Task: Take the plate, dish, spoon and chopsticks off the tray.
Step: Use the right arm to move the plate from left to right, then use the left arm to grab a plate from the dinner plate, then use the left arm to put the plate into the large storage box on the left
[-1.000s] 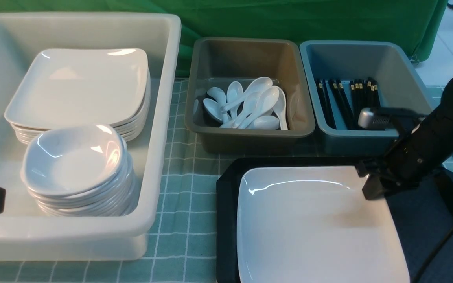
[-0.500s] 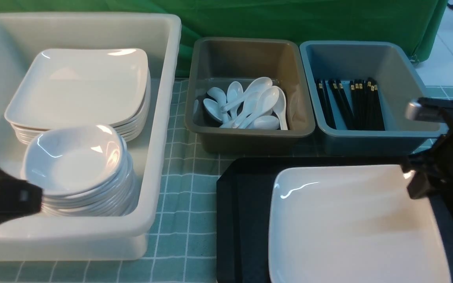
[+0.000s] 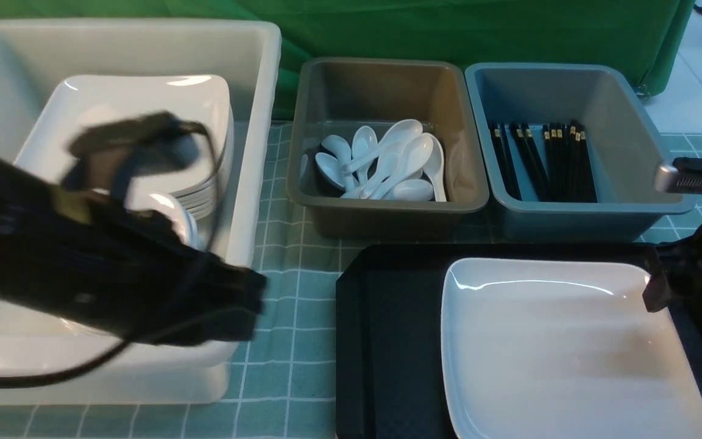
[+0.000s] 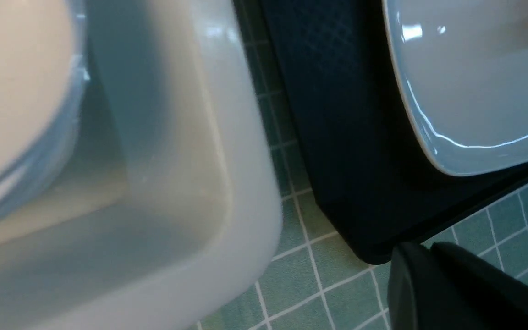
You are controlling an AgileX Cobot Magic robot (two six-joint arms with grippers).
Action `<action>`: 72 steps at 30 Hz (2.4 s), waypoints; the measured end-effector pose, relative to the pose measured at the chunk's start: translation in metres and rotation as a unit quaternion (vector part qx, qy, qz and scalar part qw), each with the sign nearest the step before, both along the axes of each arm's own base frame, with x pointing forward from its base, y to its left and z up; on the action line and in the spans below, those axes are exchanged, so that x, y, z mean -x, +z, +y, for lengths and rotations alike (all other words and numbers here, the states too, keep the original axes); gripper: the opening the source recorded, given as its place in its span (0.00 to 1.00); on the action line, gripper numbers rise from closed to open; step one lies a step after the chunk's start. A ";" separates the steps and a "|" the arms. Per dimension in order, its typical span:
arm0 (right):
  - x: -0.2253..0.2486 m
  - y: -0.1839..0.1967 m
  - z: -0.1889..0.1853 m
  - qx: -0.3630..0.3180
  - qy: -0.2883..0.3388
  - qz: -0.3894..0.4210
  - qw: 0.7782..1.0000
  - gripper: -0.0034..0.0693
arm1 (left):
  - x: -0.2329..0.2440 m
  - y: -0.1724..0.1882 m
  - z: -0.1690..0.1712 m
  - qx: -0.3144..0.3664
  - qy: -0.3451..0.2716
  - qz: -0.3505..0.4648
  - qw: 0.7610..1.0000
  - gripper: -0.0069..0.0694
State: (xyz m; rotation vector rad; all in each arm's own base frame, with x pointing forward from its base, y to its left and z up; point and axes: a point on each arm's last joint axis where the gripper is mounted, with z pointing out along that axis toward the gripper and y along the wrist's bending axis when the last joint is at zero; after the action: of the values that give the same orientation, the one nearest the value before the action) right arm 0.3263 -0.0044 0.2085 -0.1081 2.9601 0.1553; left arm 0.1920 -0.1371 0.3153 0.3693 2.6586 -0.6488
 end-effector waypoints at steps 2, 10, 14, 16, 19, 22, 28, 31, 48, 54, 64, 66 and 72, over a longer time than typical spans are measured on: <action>0.009 0.015 0.001 -0.003 0.000 0.008 1.000 0.73 | -0.010 -0.010 -0.026 -0.016 -0.018 0.013 1.000 0.10; 0.061 0.104 0.006 -0.001 0.010 -0.103 0.995 0.35 | -0.070 -0.026 -0.105 -0.040 -0.036 0.018 0.998 0.11; 0.093 0.141 0.008 0.002 0.012 -0.170 0.985 0.32 | -0.100 -0.044 -0.130 -0.042 -0.031 0.025 0.998 0.19; 0.106 0.153 0.008 0.003 0.012 -0.193 0.981 0.32 | -0.115 -0.055 -0.141 -0.046 -0.025 0.021 0.998 0.27; 0.119 0.164 0.009 0.004 0.012 -0.218 0.976 0.32 | -0.137 -0.072 -0.158 -0.050 -0.022 0.009 0.998 0.44; 0.124 0.168 0.009 0.004 0.012 -0.226 0.974 0.33 | -0.151 -0.085 -0.168 -0.051 -0.022 0.005 0.998 0.58; 0.126 0.169 0.009 0.003 0.013 -0.227 0.974 0.34 | -0.173 -0.120 -0.185 -0.060 -0.021 0.002 0.998 0.84; 0.126 0.169 0.009 0.003 0.013 -0.228 0.974 0.34 | -0.178 -0.137 -0.188 -0.061 -0.020 0.000 0.998 0.86; 0.125 0.170 0.009 0.004 0.012 -0.235 0.972 0.37 | -0.176 -0.158 -0.202 -0.006 -0.035 0.046 0.998 0.29; 0.124 0.170 0.009 0.004 0.012 -0.236 0.972 0.37 | -0.173 -0.157 -0.202 -0.004 -0.038 0.059 0.998 0.28; 0.124 0.170 0.009 0.004 0.013 -0.237 0.971 0.37 | -0.167 -0.092 -0.185 0.025 -0.070 0.028 0.997 0.14; 0.124 0.170 0.009 0.004 0.013 -0.237 0.971 0.37 | -0.168 -0.083 -0.181 0.031 -0.076 0.024 0.996 0.12; 0.124 0.170 0.009 0.004 0.012 -0.239 0.971 0.37 | -0.163 -0.069 -0.179 0.049 -0.096 0.024 0.994 0.11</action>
State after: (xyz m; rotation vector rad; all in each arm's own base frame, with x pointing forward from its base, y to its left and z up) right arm 0.2022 0.0047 0.3786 -0.1588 2.4797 0.1016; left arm 0.3547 -0.3161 0.2461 0.5933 2.6444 -0.8523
